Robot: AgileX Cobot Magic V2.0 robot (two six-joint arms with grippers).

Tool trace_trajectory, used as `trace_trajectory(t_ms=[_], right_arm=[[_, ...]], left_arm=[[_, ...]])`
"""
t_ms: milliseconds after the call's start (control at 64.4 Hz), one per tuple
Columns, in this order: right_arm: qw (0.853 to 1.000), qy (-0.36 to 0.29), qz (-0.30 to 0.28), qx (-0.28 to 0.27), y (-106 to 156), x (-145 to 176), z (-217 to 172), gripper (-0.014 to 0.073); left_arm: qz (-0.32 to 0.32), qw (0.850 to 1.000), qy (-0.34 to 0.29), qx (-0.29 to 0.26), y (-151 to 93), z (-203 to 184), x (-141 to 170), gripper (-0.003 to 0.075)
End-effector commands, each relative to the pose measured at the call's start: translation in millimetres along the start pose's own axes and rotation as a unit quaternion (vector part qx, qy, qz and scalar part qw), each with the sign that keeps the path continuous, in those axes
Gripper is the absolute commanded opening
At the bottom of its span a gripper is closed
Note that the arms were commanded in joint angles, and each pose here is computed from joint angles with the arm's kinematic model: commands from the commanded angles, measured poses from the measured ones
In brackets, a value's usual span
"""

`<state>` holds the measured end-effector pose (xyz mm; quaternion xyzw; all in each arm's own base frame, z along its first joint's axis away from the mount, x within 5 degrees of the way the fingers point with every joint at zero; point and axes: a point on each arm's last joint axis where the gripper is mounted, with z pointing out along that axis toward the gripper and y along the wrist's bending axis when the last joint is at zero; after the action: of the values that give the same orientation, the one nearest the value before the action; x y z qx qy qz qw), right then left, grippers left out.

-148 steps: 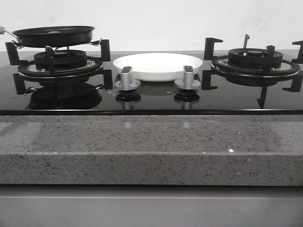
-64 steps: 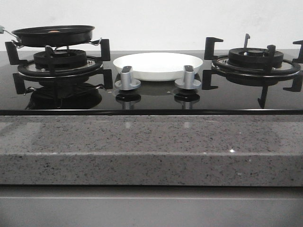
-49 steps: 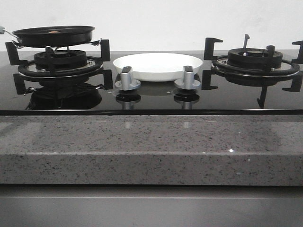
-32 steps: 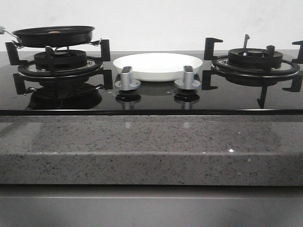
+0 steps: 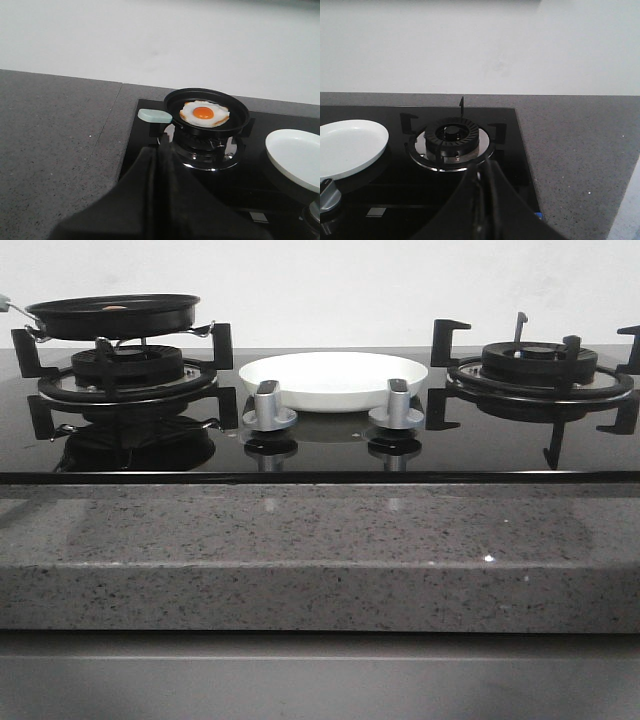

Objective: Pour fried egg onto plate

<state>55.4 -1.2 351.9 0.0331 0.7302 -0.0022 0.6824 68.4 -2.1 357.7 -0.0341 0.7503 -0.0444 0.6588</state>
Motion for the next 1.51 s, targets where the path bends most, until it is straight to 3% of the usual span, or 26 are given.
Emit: trace_trajectory(t_ms=[0, 47, 109, 249, 342, 978, 1243, 1491], right_arm=[[0.999, -0.044, 0.001, 0.004, 0, -16, 0, -0.0062], [0.999, -0.041, 0.000, 0.004, 0, -15, 0, -0.0026], [0.999, -0.039, -0.002, 0.005, 0, -15, 0, 0.0075], [0.999, -0.036, -0.016, 0.011, -1, -14, 0, 0.0405], [0.999, -0.035, -0.016, 0.011, -1, -14, 0, 0.0511], [0.999, -0.042, -0.012, 0.009, -1, -16, 1, 0.0519], [0.992, 0.111, -0.007, -0.054, 10, -29, 30, 0.0519], [0.958, 0.225, -0.036, -0.175, 41, -38, 77, 0.0517]], left_arm=[[-0.003, 0.999, -0.047, 0.006, -2, 0, -15, -0.0014], [-0.003, 0.999, -0.051, 0.005, -2, 0, -15, 0.0015], [-0.001, 0.998, -0.055, 0.005, -1, 0, -16, 0.0110], [0.011, 0.998, -0.056, -0.001, -1, 0, -16, 0.0429], [0.008, 0.998, -0.057, 0.000, -1, 0, -17, 0.0514], [-0.002, 0.998, -0.062, 0.005, -2, 0, -18, 0.0514], [0.002, 0.998, -0.059, 0.039, -6, 0, -17, 0.0514], [0.002, 0.997, -0.058, 0.044, -7, 0, -17, 0.0514]])
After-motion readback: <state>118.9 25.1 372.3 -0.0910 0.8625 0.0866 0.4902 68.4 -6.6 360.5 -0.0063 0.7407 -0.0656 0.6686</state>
